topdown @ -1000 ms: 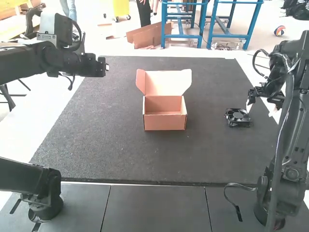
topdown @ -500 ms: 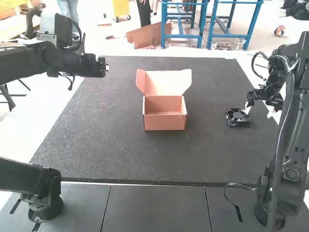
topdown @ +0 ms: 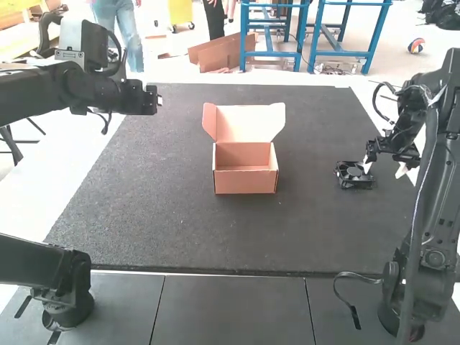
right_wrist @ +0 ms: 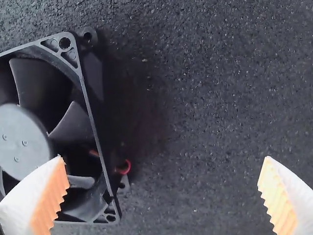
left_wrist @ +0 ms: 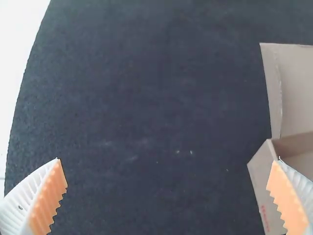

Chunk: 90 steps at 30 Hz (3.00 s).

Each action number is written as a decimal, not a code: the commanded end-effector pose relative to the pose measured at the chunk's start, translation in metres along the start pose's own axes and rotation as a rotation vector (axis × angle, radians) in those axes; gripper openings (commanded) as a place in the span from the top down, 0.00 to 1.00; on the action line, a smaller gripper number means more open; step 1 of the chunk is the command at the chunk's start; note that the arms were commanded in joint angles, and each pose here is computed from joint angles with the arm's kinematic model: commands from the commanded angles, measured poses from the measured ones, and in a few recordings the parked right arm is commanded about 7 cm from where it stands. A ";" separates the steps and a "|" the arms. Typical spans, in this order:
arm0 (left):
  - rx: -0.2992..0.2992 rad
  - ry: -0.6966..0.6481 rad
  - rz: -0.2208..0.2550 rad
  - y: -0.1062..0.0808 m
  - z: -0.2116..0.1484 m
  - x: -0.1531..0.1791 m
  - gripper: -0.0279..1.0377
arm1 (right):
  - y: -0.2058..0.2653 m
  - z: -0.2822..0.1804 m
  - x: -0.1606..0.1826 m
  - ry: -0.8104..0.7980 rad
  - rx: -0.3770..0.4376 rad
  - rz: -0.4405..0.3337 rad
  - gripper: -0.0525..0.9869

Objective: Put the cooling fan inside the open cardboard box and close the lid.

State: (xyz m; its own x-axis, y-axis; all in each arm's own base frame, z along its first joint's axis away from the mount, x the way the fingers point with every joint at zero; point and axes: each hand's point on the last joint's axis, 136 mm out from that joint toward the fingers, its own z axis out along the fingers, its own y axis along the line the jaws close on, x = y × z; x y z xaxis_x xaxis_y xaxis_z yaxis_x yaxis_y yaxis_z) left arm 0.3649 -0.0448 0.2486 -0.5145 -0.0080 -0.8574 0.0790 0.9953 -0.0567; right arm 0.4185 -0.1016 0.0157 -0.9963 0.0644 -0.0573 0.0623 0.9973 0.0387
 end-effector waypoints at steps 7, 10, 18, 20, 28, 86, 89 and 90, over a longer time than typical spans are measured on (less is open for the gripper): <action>0.014 -0.044 -0.009 -0.003 -0.006 -0.018 0.07 | -0.003 0.011 0.003 0.007 -0.006 -0.003 0.10; 0.014 -0.044 -0.009 -0.003 -0.006 -0.018 0.07 | -0.003 0.015 0.006 0.020 -0.004 -0.003 0.10; 0.012 -0.036 -0.010 -0.002 -0.006 -0.016 0.07 | -0.002 0.024 0.014 0.047 -0.003 -0.003 0.14; 0.014 -0.037 -0.009 -0.003 -0.007 -0.017 0.07 | -0.001 0.025 0.014 0.048 -0.003 -0.001 0.20; 0.014 -0.036 -0.009 -0.003 -0.009 -0.017 0.07 | 0.004 0.037 0.021 0.068 -0.009 0.001 0.53; -0.007 -0.002 0.029 0.005 -0.023 0.034 0.06 | 0.321 -0.169 0.084 -0.207 -0.377 -0.080 0.96; -0.007 -0.004 0.029 0.005 -0.025 0.033 0.06 | 0.330 -0.155 0.067 -0.210 -0.358 -0.073 0.96; -0.007 -0.005 0.029 0.005 -0.025 0.033 0.06 | 0.333 -0.151 0.062 -0.205 -0.356 -0.070 0.96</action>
State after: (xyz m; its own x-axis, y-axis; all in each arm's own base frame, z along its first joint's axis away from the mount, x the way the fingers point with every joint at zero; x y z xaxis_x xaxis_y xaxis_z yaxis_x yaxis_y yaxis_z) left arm 0.3300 -0.0407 0.2306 -0.5210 0.0093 -0.8535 0.0887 0.9951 -0.0433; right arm 0.3524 0.2208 0.1626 -0.9747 0.0109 -0.2234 -0.0719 0.9304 0.3593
